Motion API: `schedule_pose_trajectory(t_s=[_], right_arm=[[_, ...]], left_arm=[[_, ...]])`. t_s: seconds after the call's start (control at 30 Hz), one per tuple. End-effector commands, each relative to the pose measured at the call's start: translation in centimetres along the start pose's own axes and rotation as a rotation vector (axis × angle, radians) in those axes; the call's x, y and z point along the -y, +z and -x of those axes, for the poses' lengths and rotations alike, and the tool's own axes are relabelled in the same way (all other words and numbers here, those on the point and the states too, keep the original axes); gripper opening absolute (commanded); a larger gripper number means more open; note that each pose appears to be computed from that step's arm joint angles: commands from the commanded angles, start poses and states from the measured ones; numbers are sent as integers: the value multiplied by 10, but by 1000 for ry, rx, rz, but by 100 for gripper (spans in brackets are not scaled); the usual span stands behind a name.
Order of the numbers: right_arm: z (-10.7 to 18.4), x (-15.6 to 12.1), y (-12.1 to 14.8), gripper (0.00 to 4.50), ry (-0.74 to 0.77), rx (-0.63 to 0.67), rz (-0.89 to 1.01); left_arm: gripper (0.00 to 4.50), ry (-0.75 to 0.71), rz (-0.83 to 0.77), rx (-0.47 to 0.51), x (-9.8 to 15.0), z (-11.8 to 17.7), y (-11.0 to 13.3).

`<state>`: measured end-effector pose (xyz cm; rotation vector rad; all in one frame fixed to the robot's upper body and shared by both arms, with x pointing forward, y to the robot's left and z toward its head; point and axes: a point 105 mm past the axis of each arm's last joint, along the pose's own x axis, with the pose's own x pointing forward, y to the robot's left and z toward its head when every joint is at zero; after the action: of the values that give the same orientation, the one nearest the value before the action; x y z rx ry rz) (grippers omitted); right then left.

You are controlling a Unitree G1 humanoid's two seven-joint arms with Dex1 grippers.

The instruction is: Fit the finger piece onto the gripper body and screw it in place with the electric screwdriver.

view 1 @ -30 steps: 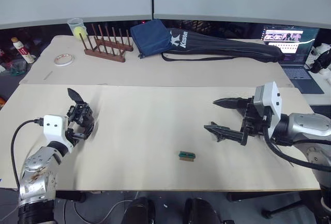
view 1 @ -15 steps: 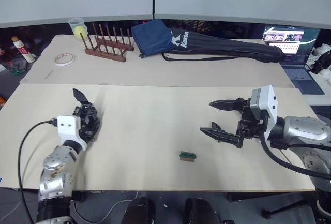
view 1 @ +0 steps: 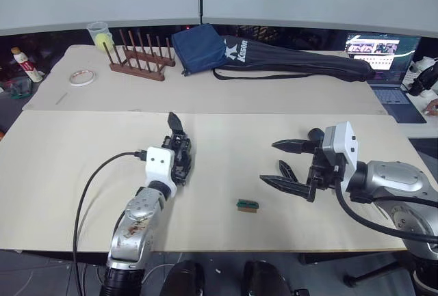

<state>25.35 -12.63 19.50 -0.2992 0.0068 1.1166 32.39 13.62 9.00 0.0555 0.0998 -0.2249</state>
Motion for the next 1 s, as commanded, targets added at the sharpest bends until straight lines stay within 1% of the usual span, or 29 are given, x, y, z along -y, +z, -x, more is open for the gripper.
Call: schedule_pose_trajectory(t_s=[0.03,0.17,0.23,0.27,0.3,0.33,0.37,0.43,0.57,0.63,0.7,0.8,0.87,0.93,1.0], right_arm=[[-1,-4,7,450,6,22,46],[-3,-6,6,450,8,19,62],[-4,-7,7,450,8,23,61],[-4,-7,7,450,8,25,61],[-4,-7,8,450,5,30,59],[-4,-7,8,450,2,35,57],[-4,-7,9,450,0,39,55],[-4,-7,9,450,-1,42,52],[-3,-8,7,450,6,42,47],[-4,-7,5,450,9,39,46],[-4,-7,5,450,11,38,46],[-4,-7,4,450,15,38,44],[-4,-8,2,450,19,36,44],[-4,-8,2,450,21,33,42],[-3,-9,1,450,20,31,38]], left_arm=[[231,3,-31,93,3,-4,20],[231,-35,-8,69,1,2,12],[338,-67,1,59,-4,6,10],[382,-97,2,49,-5,9,7],[424,-126,1,32,-8,12,4],[445,-152,2,11,-12,14,1],[445,-179,8,-7,-17,16,-2],[445,-231,-1,-11,-30,20,1],[445,-395,-49,-15,-50,28,8],[445,-509,-117,-38,-54,32,9],[445,-589,-174,-69,-59,32,9],[445,-688,-253,-101,-58,24,7],[445,-718,-302,-107,-57,17,2],[445,-734,-320,-86,-56,9,1],[445,-744,-291,-65,-57,3,4]])
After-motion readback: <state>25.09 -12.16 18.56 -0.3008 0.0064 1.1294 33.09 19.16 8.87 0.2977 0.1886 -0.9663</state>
